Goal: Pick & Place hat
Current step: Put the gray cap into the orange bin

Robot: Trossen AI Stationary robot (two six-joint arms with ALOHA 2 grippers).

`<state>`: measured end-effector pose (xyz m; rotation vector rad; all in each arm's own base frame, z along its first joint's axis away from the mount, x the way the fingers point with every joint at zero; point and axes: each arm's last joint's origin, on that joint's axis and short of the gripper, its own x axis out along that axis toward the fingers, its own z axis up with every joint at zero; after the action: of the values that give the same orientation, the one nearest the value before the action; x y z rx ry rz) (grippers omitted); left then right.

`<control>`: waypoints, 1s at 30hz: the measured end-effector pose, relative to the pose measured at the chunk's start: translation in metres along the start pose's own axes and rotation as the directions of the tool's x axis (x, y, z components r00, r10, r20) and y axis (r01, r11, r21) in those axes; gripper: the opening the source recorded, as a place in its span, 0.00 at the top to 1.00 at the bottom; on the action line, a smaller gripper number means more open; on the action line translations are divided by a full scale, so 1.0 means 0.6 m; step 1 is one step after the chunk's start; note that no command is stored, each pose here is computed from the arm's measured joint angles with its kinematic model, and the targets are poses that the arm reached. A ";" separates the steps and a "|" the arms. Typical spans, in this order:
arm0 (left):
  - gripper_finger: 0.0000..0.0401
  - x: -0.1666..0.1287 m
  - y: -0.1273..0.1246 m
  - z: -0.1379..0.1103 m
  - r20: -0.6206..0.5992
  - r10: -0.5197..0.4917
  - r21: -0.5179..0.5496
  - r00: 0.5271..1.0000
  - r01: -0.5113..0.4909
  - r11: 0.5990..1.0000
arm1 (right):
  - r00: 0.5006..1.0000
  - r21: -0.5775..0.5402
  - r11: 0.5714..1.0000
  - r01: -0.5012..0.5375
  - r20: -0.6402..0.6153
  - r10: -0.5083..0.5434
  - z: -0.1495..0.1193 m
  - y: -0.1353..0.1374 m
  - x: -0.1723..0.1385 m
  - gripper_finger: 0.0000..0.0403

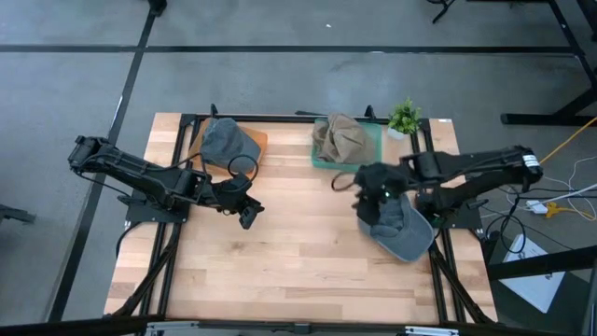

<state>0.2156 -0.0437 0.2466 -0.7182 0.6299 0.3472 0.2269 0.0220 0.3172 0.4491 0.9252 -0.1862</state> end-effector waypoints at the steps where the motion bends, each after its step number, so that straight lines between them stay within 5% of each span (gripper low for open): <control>1: 0.72 0.000 0.000 0.000 0.000 0.000 -0.006 1.000 0.000 1.000 | 0.999 0.003 1.000 -0.007 -0.038 0.007 -0.009 0.004 0.001 0.54; 12: 0.72 0.000 0.000 0.000 0.000 -0.001 -0.023 1.000 0.001 1.000 | 0.940 0.019 0.997 -0.078 -0.331 0.080 -0.101 0.038 0.036 0.54; 30: 0.72 0.000 -0.002 -0.003 -0.059 -0.044 -0.024 0.997 0.043 0.999 | 0.872 0.110 0.993 0.051 -0.489 0.009 -0.220 0.016 0.108 0.54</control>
<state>0.2155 -0.0458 0.2463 -0.7648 0.6662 0.2943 0.1728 0.0922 0.1995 0.6130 1.4244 -0.1501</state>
